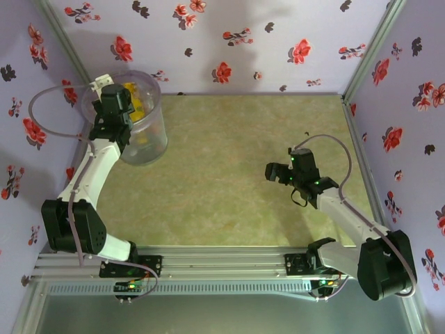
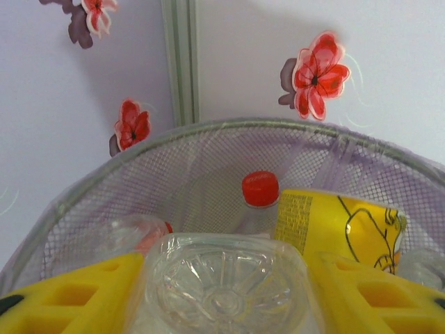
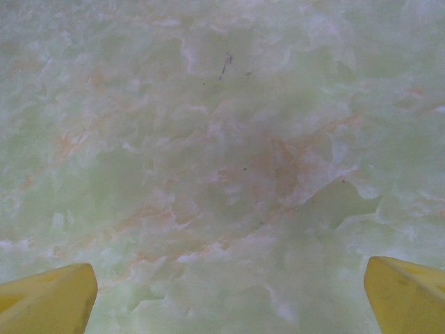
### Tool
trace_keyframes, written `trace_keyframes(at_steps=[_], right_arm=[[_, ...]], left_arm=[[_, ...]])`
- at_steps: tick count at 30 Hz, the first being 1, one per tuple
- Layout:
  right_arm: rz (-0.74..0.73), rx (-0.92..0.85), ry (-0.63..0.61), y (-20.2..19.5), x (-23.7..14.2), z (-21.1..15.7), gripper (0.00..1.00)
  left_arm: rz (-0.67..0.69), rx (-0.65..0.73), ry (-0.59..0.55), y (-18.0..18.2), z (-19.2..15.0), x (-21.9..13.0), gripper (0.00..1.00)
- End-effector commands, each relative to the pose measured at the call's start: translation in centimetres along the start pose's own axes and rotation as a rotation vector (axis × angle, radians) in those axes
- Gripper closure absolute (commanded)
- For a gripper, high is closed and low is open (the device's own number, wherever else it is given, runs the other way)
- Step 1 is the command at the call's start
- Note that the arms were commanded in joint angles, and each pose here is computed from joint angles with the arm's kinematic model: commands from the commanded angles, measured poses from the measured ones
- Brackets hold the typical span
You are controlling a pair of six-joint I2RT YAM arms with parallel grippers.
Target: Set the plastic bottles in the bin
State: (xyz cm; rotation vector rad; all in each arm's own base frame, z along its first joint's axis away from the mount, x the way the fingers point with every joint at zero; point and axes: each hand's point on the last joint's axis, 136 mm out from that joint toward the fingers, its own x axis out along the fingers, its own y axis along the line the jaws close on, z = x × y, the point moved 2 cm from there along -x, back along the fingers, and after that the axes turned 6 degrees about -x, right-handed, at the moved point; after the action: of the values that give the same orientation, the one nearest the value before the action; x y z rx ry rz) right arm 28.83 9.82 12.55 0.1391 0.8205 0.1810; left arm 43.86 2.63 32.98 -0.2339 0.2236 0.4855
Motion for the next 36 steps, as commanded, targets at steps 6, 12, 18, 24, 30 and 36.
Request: trace_keyframes(at_steps=[6,12,18,24,30,36], right_arm=[[-0.006,-0.004,-0.024,0.0,-0.4,1.1,0.01],[-0.012,-0.004,-0.026,-0.1,-0.5,1.0,0.01],[-0.003,0.001,-0.025,0.0,-0.4,0.9,0.01],[-0.003,0.001,-0.023,0.0,-0.3,1.0,0.01],[0.006,0.001,-0.017,0.2,0.0,1.1,0.01],[0.008,0.000,-0.018,0.3,0.1,1.0,0.01]], left_arm=[[0.045,0.042,0.127,1.5,-4.4,0.6,0.55],[0.001,0.042,0.111,0.4,-2.5,0.4,0.26],[-0.067,0.034,0.112,-0.9,0.2,-0.8,0.11],[-0.126,0.007,0.059,-1.1,4.7,-4.0,0.00],[-0.063,0.003,0.028,2.0,9.6,-5.9,0.04],[0.036,-0.079,0.157,7.7,10.0,-2.7,0.14]])
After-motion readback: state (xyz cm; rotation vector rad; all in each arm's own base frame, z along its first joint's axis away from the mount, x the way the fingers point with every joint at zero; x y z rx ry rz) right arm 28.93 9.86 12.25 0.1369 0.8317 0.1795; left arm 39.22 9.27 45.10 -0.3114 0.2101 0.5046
